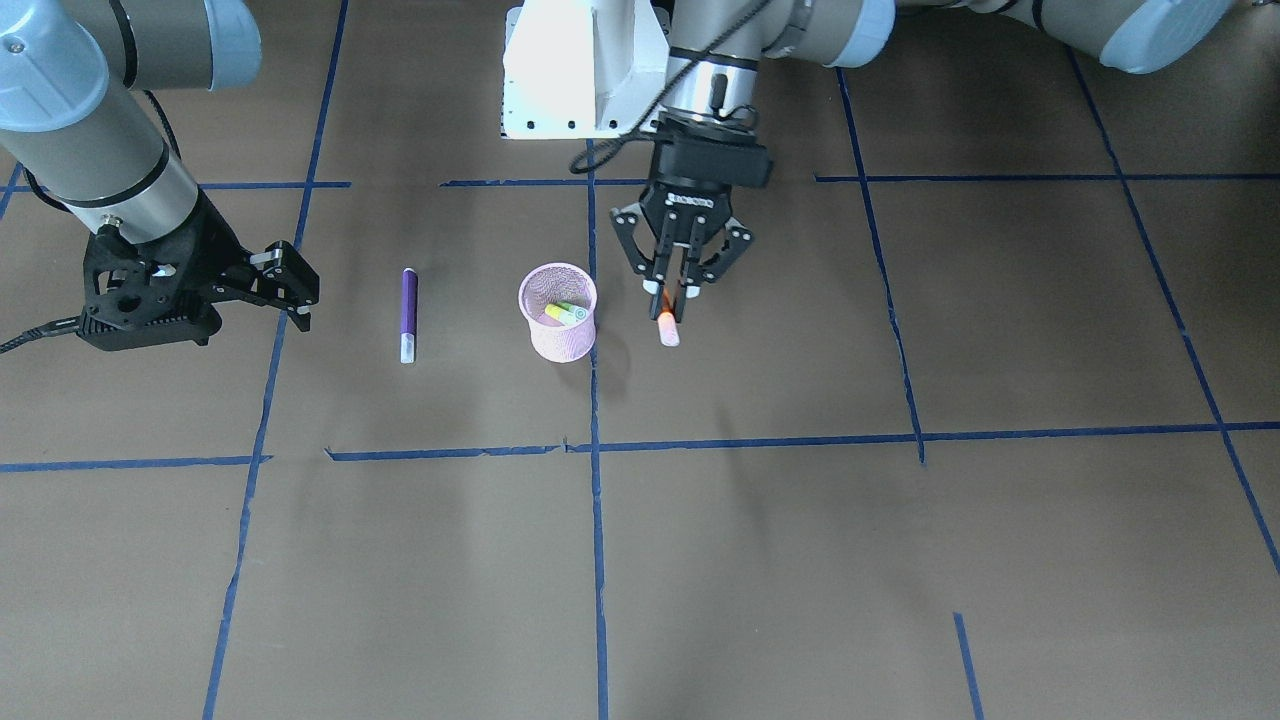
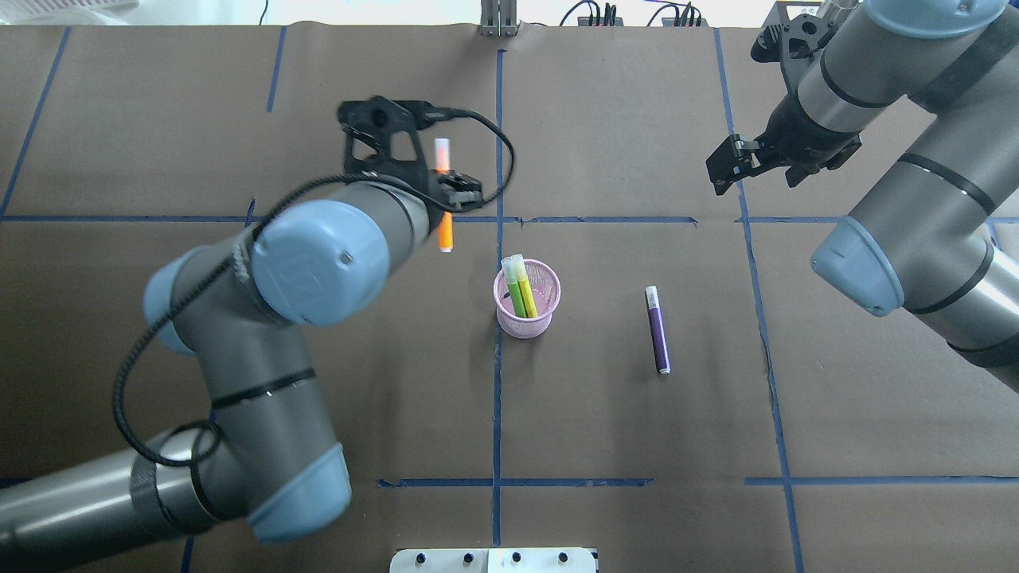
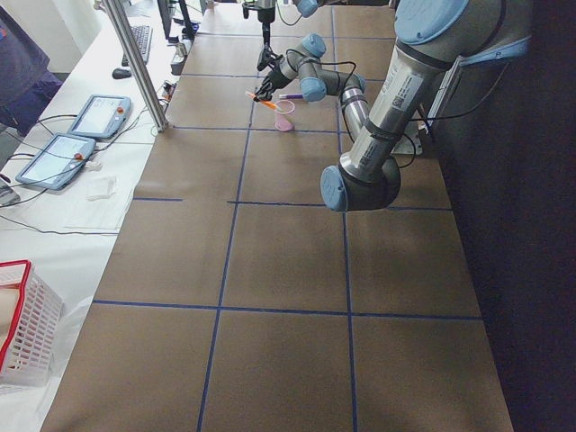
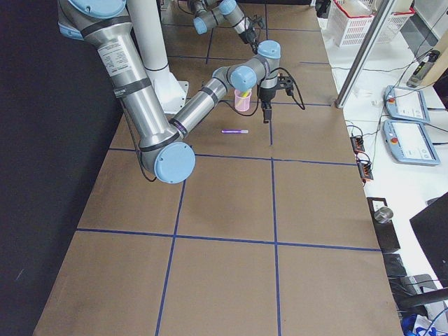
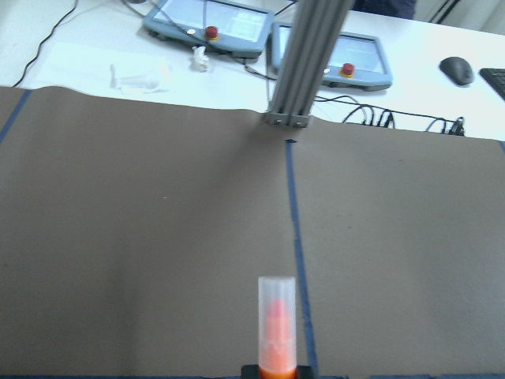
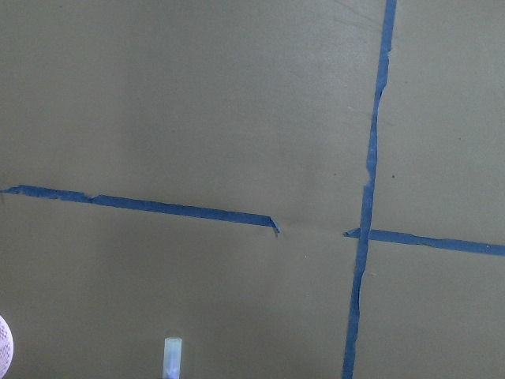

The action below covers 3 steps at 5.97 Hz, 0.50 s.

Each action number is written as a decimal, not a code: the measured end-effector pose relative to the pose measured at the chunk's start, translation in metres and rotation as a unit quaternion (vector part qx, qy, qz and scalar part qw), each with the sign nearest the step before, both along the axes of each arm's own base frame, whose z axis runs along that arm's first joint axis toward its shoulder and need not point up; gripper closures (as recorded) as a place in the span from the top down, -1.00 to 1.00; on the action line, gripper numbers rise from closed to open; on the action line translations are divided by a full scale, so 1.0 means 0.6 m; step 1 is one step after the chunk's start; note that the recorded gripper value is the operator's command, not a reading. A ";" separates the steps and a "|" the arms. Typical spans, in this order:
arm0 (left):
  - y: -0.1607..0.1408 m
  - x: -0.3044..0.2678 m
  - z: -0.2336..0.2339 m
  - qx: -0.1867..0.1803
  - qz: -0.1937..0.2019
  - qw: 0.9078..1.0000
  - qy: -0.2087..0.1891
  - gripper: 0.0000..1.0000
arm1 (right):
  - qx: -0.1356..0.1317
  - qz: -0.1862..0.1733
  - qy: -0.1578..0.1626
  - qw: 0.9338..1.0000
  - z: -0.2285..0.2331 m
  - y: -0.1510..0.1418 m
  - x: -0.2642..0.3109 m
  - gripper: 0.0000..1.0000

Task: Collect pens into pen holder
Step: 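Carry the orange marker with the left gripper into the pink cup and release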

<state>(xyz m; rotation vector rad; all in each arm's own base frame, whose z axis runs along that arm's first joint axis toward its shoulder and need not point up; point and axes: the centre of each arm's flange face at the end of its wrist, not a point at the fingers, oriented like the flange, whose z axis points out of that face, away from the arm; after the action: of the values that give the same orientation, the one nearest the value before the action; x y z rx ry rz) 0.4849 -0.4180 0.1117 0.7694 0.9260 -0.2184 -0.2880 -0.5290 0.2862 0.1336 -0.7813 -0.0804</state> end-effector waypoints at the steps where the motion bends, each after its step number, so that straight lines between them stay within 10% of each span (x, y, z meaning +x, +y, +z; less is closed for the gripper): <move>1: 0.035 0.029 -0.035 0.032 0.018 0.999 -0.010 -1.00 | 0.002 -0.001 -0.001 1.000 -0.003 0.001 0.001 0.99; 3: 0.063 0.084 -0.070 0.050 0.037 0.998 -0.021 -1.00 | 0.003 -0.001 -0.001 1.000 -0.003 0.002 0.001 0.99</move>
<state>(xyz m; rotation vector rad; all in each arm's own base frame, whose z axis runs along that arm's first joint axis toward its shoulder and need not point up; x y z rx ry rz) 0.5351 -0.3803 0.0697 0.8265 0.9294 -0.0913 -0.2871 -0.5278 0.2841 0.1386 -0.7841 -0.0838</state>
